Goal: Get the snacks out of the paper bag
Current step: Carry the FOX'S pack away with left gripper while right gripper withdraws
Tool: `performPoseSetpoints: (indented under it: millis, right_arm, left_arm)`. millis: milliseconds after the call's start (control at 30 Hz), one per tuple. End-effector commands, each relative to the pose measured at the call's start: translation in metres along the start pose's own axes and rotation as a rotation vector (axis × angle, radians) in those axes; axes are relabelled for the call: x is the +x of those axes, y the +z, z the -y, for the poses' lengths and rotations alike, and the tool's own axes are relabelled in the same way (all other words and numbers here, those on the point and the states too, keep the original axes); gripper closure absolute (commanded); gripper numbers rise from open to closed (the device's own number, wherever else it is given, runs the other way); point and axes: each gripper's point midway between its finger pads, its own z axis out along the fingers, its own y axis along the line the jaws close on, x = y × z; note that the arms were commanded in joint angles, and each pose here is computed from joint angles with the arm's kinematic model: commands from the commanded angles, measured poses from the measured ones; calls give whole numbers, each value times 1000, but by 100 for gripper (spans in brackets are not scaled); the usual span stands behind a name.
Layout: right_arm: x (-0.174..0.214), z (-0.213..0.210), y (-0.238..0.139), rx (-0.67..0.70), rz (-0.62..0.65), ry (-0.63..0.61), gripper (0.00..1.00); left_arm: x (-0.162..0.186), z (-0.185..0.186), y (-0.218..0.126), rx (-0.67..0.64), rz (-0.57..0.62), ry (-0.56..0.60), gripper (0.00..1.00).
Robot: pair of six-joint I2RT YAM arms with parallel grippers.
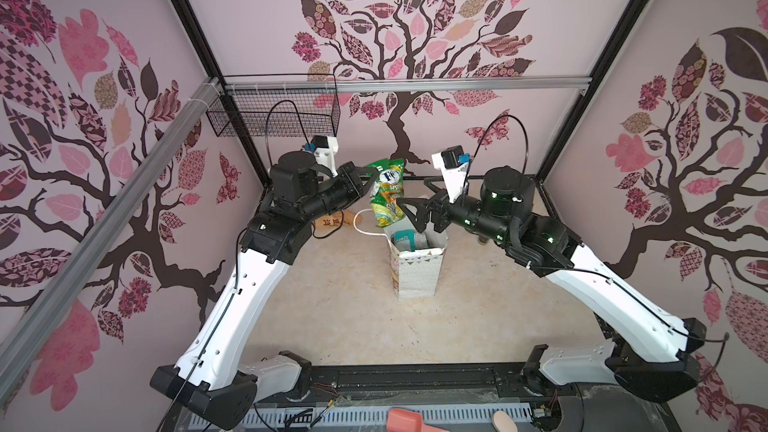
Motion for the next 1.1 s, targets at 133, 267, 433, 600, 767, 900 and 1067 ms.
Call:
performPoseSetpoints:
  millis: [133,267,433,600,767,900,1067]
  right_arm:
    - [-16,-4,-18,-11,77,5,0]
    - [-12,-2,-18,-3,71,3,0]
    - [-7,0,-17,9,62,-3,1]
    - [-3,3,-17,22,58,-13,1]
    - [2,5,-16,31,44,-22,0]
    - [5,6,-16,35,38,-20,0]
    - [9,8,-14,43,28,-25,0]
  left_arm:
    - [-57,19,-14,53,145,11,100]
    - [-84,-6,-13,44,200,-68,100]
    - [-115,-46,-23,17,289,-164,100]
    - [-129,-99,-35,-48,349,-264,100]
    - [-127,-148,-45,-130,380,-328,100]
    - [-116,-189,-52,-195,391,-398,100]
    - [-89,-238,-53,-291,384,-501,100]
